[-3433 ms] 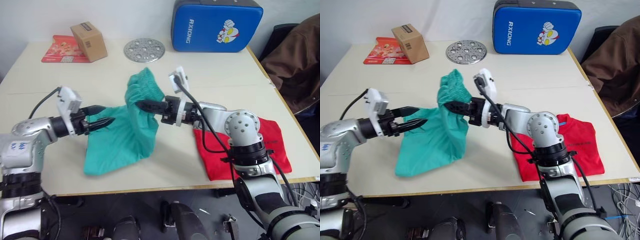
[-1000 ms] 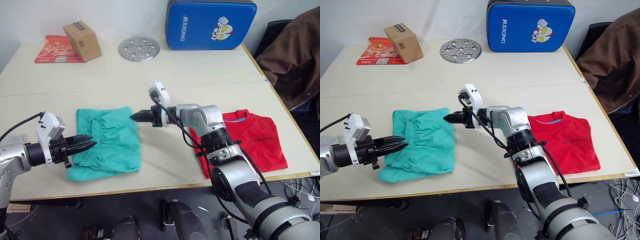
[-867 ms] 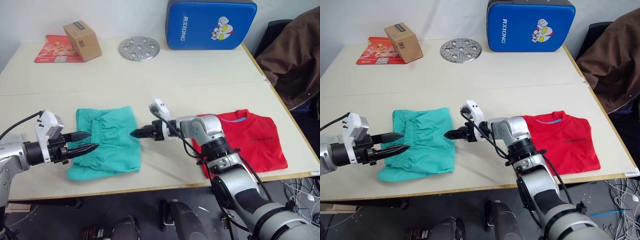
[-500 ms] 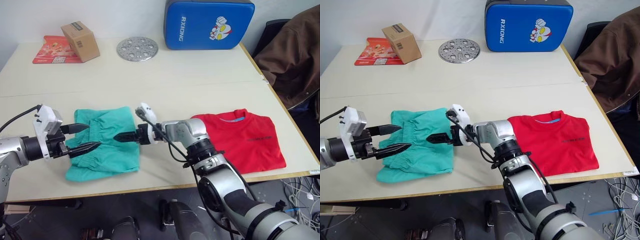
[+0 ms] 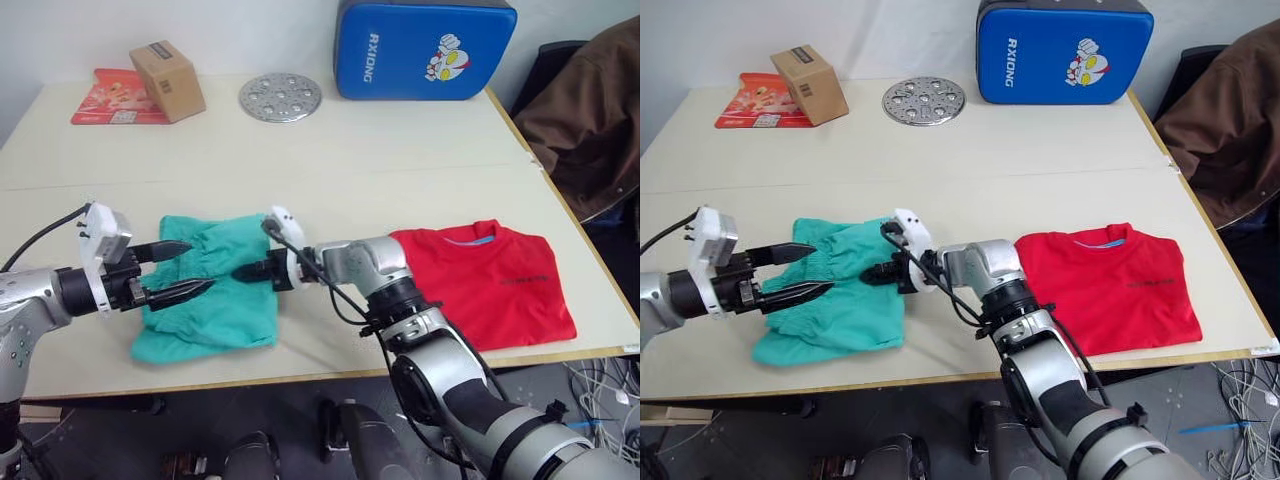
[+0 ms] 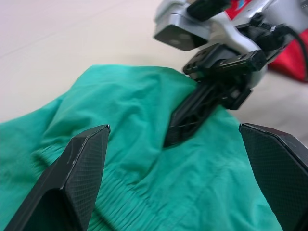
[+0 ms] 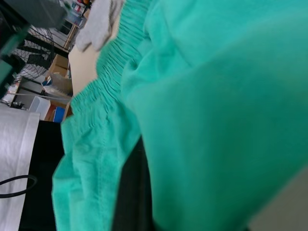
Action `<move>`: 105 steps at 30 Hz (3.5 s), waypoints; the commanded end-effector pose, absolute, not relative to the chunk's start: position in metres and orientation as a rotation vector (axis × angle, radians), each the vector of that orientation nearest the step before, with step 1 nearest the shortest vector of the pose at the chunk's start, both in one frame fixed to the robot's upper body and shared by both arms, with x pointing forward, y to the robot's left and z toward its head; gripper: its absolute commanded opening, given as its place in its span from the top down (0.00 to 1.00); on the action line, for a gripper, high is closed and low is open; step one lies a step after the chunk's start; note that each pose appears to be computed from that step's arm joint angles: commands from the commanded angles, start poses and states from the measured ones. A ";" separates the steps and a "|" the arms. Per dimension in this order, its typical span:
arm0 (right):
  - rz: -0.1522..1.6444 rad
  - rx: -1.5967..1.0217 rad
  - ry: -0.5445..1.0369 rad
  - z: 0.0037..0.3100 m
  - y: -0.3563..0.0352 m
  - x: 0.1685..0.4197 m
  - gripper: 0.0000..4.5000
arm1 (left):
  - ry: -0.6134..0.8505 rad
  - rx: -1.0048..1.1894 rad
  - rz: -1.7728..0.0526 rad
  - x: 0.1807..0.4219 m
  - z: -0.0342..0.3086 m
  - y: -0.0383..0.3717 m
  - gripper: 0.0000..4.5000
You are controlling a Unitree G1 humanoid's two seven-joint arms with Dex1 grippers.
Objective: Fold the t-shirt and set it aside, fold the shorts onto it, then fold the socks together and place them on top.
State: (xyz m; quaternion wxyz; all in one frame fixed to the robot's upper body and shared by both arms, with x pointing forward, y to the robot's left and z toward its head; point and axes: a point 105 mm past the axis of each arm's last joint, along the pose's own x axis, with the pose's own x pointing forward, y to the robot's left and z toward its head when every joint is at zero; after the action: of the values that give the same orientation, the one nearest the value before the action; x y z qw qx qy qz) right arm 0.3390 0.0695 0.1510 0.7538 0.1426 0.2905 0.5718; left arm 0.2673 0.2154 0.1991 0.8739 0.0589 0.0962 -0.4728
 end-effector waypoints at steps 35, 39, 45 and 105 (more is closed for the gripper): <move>0.318 -0.277 0.330 0.185 -0.301 0.292 0.69 | 0.074 0.123 -1.483 0.284 0.223 0.112 0.00; 0.242 -0.346 0.171 0.225 -0.312 0.301 0.39 | 0.102 0.125 -1.372 0.289 0.216 0.132 0.00; 0.355 -0.331 0.008 0.256 -0.270 0.321 0.01 | 0.117 0.131 -1.155 0.294 0.206 0.167 0.00; 1.366 -0.185 0.094 0.226 -0.107 0.230 0.00 | 0.528 -0.049 -0.188 0.288 0.115 0.386 0.99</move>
State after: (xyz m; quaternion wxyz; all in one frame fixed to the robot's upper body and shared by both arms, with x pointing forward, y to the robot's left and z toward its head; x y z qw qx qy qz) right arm 0.2354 -0.1060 0.2201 0.7759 -0.0602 0.0646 0.6246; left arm 0.2816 0.4242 0.1197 0.9672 -0.0038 0.2538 -0.0072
